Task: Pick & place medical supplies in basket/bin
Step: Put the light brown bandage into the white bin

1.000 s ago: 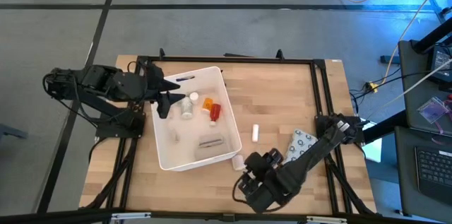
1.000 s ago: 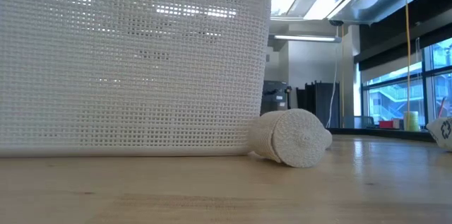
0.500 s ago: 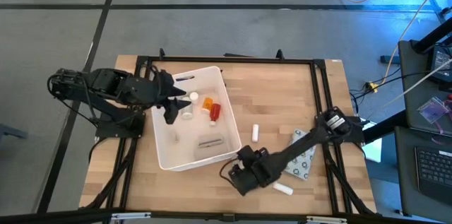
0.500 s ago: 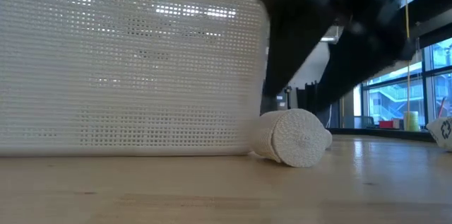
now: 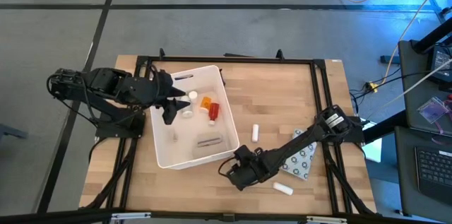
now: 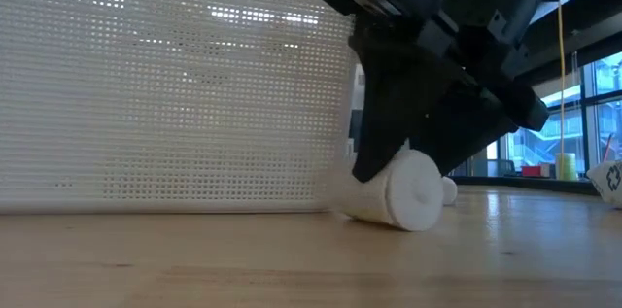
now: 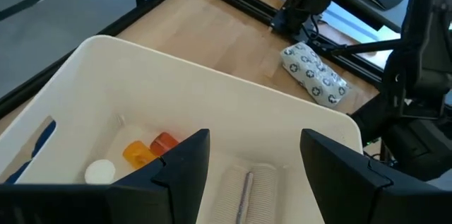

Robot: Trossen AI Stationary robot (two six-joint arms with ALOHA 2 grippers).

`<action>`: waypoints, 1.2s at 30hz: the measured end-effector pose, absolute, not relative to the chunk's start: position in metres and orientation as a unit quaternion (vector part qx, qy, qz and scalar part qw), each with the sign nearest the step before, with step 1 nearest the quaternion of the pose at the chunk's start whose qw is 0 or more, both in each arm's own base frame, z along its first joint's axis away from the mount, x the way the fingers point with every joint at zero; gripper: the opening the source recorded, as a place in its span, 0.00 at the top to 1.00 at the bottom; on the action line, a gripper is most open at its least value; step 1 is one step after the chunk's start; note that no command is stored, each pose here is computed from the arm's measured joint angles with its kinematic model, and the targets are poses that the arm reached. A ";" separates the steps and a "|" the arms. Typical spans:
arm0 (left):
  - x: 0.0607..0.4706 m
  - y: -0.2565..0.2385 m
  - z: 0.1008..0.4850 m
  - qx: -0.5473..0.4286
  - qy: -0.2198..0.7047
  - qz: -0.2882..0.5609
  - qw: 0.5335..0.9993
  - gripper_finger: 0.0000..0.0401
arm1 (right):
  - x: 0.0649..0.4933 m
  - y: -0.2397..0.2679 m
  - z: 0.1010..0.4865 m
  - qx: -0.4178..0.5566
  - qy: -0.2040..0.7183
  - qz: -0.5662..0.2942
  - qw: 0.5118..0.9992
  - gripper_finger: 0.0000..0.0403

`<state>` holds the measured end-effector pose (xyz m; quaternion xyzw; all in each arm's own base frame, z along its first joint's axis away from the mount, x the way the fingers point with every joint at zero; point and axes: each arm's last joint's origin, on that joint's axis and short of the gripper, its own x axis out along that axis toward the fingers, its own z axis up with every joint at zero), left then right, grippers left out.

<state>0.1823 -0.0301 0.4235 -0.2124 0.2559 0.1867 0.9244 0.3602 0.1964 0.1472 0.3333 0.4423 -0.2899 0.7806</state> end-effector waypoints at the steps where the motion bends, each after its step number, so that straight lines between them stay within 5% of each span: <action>1: 0.182 -0.030 0.424 -0.213 0.256 0.187 0.924 0.47 | 0.360 0.196 0.147 0.331 0.444 -0.291 0.780 0.52; 7: 0.182 -0.030 0.423 -0.213 0.256 0.187 0.924 0.47 | 0.359 0.196 0.148 0.311 0.457 -0.279 0.785 0.65; 13: 0.182 -0.030 0.423 -0.215 0.259 0.180 0.924 0.47 | 0.353 0.200 0.161 0.308 0.495 -0.233 0.778 0.67; 21: 0.181 -0.031 0.424 -0.220 0.262 0.167 0.925 0.47 | 0.324 0.202 0.244 0.314 0.490 -0.188 0.791 0.68; 30: 0.174 -0.029 0.438 -0.226 0.204 0.144 0.942 0.47 | 0.294 0.172 0.356 0.270 0.309 -0.175 0.895 0.68; 36: 0.171 -0.029 0.452 -0.206 0.148 0.118 0.960 0.47 | 0.323 0.139 0.412 0.169 0.194 -0.130 0.958 0.68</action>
